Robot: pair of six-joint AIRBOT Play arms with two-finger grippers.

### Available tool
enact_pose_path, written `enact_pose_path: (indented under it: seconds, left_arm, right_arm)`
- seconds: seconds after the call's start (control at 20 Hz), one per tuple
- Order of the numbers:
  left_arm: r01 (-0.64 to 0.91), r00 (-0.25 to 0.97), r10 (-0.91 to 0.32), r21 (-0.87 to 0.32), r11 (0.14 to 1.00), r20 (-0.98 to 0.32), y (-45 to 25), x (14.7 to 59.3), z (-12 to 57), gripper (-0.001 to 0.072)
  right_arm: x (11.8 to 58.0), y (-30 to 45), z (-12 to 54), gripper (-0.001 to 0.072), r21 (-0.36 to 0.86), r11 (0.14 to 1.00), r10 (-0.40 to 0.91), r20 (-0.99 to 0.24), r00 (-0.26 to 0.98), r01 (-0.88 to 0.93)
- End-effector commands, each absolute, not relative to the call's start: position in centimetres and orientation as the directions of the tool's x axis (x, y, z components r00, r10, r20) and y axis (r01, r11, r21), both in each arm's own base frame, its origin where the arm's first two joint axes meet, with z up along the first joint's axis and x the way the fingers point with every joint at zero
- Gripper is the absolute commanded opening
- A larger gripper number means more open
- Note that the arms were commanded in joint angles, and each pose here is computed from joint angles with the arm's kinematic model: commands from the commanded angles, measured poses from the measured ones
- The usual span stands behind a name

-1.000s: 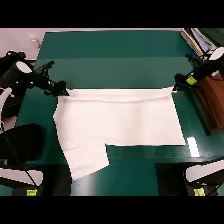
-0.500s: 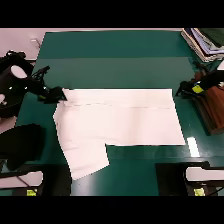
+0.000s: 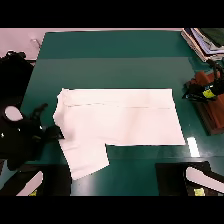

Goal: Fold the shirts.

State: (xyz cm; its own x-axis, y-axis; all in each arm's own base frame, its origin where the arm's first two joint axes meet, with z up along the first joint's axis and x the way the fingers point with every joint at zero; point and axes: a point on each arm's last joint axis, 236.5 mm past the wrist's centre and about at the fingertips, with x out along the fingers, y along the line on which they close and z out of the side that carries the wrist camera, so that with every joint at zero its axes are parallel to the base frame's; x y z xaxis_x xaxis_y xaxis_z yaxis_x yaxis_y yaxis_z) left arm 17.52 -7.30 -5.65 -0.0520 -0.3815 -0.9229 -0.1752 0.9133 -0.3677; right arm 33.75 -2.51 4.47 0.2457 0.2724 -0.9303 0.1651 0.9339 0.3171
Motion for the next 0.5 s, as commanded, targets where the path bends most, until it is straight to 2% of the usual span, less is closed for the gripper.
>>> enact_pose_path:
  seconds: [0.0,0.15,0.35,0.4,0.45]
  left_arm:
    - [-0.21,-0.127,-0.467,-0.436,0.875,-0.875,-10.0,13.5,-7.4,0.0538]
    - [-0.147,-0.132,-0.449,-0.431,0.89,-0.884,-11.6,13.2,-8.1,0.0538]
    - [-0.143,-0.116,-0.439,-0.422,0.895,-0.891,-12.4,13.4,-8.2,0.0536]
    - [-0.145,-0.112,-0.443,-0.426,0.893,-0.89,-12.5,13.5,-8.2,0.0408]
    - [-0.144,-0.109,-0.446,-0.43,0.891,-0.888,-12.6,13.6,-8.1,0.0153]
  right_arm:
    - [33.6,-2.2,4.7,0.0417,0.317,0.935,0.27,-0.927,0.26,0.158]
    - [33.6,-2.2,4.7,0.0417,0.317,0.935,0.271,-0.927,0.26,0.158]
    - [33.3,-2.2,4.7,0.0412,0.318,0.935,0.274,-0.929,0.251,0.158]
    - [33.2,-2.2,4.6,0.041,0.318,0.935,0.275,-0.93,0.245,0.155]
    - [32.8,-2.3,4.6,0.041,0.317,0.936,0.278,-0.932,0.233,0.152]
